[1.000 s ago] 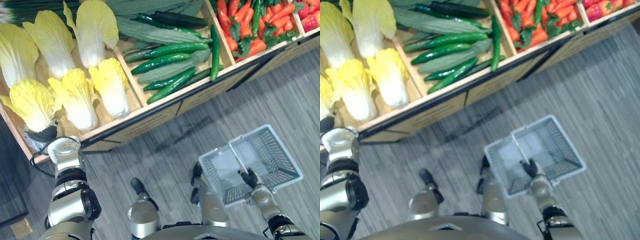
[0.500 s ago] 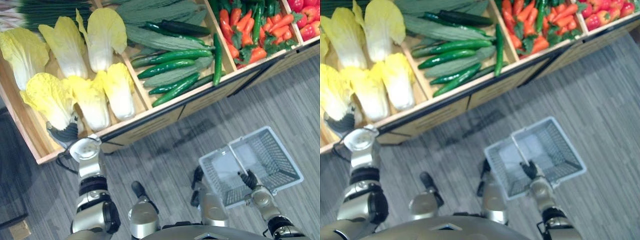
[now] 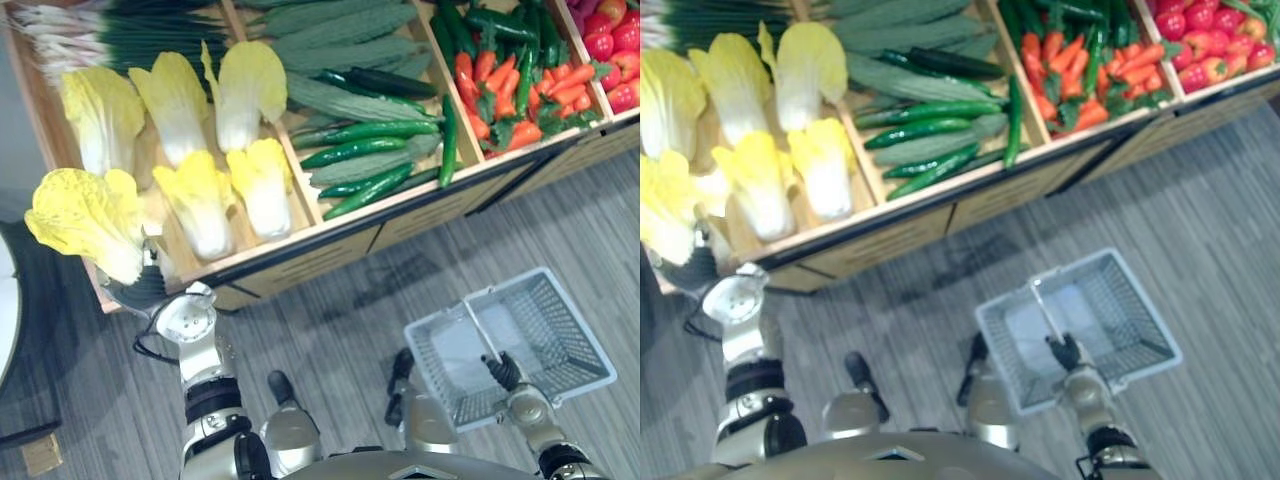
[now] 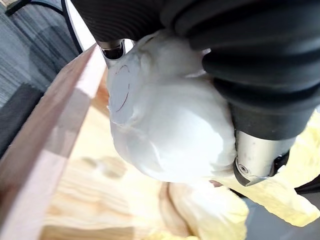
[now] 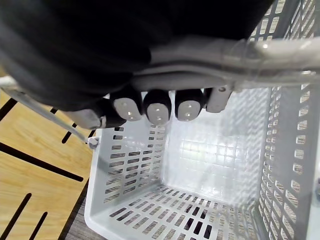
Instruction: Pick vegetable in the basket
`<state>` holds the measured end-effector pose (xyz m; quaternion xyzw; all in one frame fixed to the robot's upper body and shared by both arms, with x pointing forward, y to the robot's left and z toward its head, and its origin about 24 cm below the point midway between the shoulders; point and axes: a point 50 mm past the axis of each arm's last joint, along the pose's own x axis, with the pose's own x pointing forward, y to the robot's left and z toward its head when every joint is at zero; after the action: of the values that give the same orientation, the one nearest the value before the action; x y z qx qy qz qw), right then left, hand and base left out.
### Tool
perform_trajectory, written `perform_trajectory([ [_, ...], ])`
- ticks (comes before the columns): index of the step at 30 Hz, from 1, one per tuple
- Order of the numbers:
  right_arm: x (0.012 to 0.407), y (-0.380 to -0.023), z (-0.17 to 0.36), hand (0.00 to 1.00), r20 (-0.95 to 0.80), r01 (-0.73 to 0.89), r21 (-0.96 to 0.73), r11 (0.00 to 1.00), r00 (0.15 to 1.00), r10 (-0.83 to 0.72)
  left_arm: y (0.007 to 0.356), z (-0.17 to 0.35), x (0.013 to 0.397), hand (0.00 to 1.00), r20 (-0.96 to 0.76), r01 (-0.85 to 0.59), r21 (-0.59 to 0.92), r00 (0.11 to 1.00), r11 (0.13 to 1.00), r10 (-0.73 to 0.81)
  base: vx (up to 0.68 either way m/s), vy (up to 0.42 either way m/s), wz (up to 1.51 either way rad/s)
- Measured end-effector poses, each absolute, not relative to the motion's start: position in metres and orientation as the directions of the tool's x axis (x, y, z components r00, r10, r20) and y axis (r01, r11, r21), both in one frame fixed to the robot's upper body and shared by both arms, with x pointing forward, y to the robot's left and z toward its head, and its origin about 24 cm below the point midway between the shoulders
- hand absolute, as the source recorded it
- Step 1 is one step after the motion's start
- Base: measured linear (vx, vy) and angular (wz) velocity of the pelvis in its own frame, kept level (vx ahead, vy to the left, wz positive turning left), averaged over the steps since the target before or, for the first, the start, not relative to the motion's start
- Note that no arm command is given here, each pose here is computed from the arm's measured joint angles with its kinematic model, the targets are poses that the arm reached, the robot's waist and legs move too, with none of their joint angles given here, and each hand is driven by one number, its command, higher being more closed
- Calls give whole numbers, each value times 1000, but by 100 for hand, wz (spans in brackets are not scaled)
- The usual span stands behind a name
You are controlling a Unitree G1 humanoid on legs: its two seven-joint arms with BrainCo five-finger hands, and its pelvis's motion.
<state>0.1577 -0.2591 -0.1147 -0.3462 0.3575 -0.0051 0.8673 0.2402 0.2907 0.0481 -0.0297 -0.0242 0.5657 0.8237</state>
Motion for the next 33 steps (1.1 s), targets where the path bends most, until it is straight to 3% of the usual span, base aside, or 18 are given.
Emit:
perform_trajectory([
  [7, 149, -260, -118, 100, -636, -249, -598, 762, 725, -263, 292, 69, 225, 100, 83, -943, -150, 287, 297, 954, 2, -7, 3],
  [11, 148, -262, -118, 100, -636, -242, -599, 764, 723, -270, 285, 84, 220, 100, 177, -935, -140, 299, 325, 937, 4, -13, 2],
  [16, 162, -279, -104, 100, -593, -218, -636, 741, 752, -287, 258, 114, 228, 100, 354, -862, -105, 434, 496, 829, -6, -10, -7],
  [19, 189, -308, -72, 100, -511, -228, -725, 650, 811, -286, 236, 122, 233, 100, 433, -764, -51, 564, 643, 704, -11, -12, -41],
  [24, 227, -324, -29, 100, -394, -235, -833, 501, 888, -239, 199, 127, 231, 100, 526, -546, 59, 729, 836, 439, 14, -6, -51],
  [33, 278, -310, 37, 100, -256, -239, -936, 258, 966, -33, 166, 128, 233, 100, 526, -179, 140, 847, 974, 80, -16, -2, -58],
])
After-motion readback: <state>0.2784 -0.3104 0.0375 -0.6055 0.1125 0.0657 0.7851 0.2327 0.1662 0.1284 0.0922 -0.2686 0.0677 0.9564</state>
